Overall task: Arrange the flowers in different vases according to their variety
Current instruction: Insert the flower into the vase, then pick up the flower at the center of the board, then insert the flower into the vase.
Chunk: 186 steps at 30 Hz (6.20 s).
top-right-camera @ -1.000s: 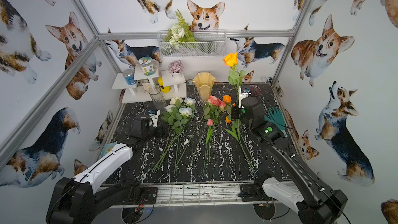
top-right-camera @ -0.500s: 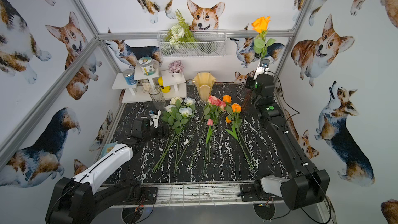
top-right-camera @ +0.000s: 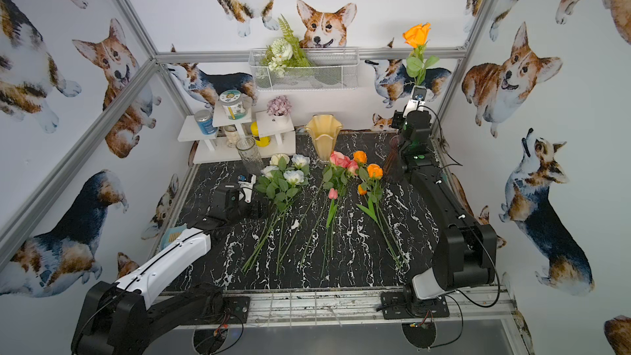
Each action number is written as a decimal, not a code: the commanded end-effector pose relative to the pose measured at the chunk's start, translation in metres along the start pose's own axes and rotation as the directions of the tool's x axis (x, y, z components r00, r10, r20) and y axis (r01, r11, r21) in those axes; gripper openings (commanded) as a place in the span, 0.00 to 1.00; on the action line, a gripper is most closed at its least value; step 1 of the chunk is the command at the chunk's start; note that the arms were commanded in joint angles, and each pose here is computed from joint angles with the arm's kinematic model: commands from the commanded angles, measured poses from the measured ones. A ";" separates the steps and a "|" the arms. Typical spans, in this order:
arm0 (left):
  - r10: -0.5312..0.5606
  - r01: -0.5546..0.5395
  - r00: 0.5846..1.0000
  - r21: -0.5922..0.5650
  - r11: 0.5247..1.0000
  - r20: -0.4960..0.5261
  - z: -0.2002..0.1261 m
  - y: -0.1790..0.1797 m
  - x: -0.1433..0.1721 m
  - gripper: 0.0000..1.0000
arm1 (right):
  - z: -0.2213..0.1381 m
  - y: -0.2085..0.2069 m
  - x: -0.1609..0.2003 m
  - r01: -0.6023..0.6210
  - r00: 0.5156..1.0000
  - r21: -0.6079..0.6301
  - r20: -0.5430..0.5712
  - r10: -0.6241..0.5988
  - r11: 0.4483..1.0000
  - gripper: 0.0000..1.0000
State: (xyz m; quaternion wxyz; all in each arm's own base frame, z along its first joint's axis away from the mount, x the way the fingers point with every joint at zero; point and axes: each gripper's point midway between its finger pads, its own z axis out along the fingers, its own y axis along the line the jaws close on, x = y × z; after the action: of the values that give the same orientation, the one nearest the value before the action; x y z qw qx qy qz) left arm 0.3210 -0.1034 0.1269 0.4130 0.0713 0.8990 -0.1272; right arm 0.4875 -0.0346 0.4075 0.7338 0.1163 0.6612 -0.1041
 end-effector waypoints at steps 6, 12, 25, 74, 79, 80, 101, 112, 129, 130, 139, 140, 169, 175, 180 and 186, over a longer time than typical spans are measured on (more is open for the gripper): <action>0.014 -0.013 1.000 -0.011 1.000 0.007 -0.001 0.001 -0.003 1.00 | 0.011 0.000 0.014 0.008 1.000 0.024 0.024 -0.008 1.000 0.00; 0.013 -0.013 1.000 -0.018 1.000 0.003 0.000 0.003 -0.002 1.00 | 0.010 -0.004 0.027 0.024 1.000 0.041 0.015 -0.025 0.999 0.00; 0.020 -0.020 1.000 -0.034 0.999 -0.001 0.000 0.004 0.000 1.00 | 0.026 -0.010 0.043 0.011 1.000 0.059 -0.004 -0.011 0.998 0.00; -0.003 -0.031 0.958 -0.115 0.993 -0.286 0.020 -0.023 0.073 0.91 | -0.114 0.012 0.124 -0.268 0.855 -0.176 -0.496 0.150 0.947 0.83; 0.050 -0.107 0.922 -0.127 0.986 -0.384 0.019 -0.019 0.079 0.83 | -0.142 0.020 0.126 -0.290 0.832 -0.224 -0.539 0.129 0.930 0.82; 0.060 -0.102 0.929 -0.097 0.990 -0.364 0.021 -0.028 0.066 0.82 | -0.147 0.020 0.128 -0.294 0.827 -0.226 -0.548 0.129 0.929 0.82; 0.075 -0.168 0.792 -0.099 0.981 -0.605 0.030 -0.028 0.093 0.49 | -0.176 0.021 0.135 -0.337 0.793 -0.253 -0.595 0.129 0.907 0.77; 0.128 -0.212 0.772 -0.063 0.975 -0.623 0.039 -0.037 0.096 0.44 | -0.180 0.015 0.142 -0.340 0.789 -0.227 -0.597 0.145 0.912 0.74; 0.128 -0.222 0.741 -0.060 0.973 -0.659 0.050 -0.038 0.110 0.34 | -0.181 0.013 0.144 -0.341 0.787 -0.214 -0.598 0.153 0.916 0.72; 0.130 -0.223 0.742 -0.059 0.973 -0.658 0.051 -0.039 0.110 0.33 | -0.181 0.013 0.145 -0.343 0.786 -0.212 -0.598 0.156 0.915 0.72; 0.132 -0.231 0.743 -0.067 0.971 -0.656 0.052 -0.038 0.110 0.16 | -0.183 0.011 0.149 -0.343 0.784 -0.204 -0.600 0.159 0.917 0.71; 0.131 -0.232 0.743 -0.068 0.970 -0.656 0.052 -0.038 0.110 0.15 | -0.184 0.011 0.149 -0.344 0.783 -0.205 -0.601 0.160 0.916 0.70; 0.167 -0.189 0.965 -0.094 0.977 -0.202 -0.006 -0.061 -0.014 0.00 | -0.187 0.014 0.152 -0.376 0.772 -0.208 -0.609 0.182 0.903 0.70; 0.193 -0.185 0.974 -0.073 0.980 0.116 -0.049 -0.071 -0.075 0.00 | -0.190 0.017 0.153 -0.396 0.770 -0.225 -0.609 0.189 0.890 0.71; 0.230 -0.208 0.920 -0.103 0.973 0.316 -0.085 -0.073 -0.121 0.00 | -0.192 0.019 0.150 -0.406 0.774 -0.238 -0.604 0.193 0.883 0.71; 0.282 -0.212 0.838 -0.198 0.957 0.468 -0.114 -0.064 -0.183 0.00 | -0.192 0.021 0.142 -0.417 0.781 -0.254 -0.591 0.201 0.873 0.72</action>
State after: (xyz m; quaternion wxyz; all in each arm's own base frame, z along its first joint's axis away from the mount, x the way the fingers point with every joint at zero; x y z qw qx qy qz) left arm 0.3280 -0.1440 0.3093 0.5897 0.1288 0.7957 -0.0498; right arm 0.3236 0.0413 0.2333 0.5091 0.1137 0.8361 0.1700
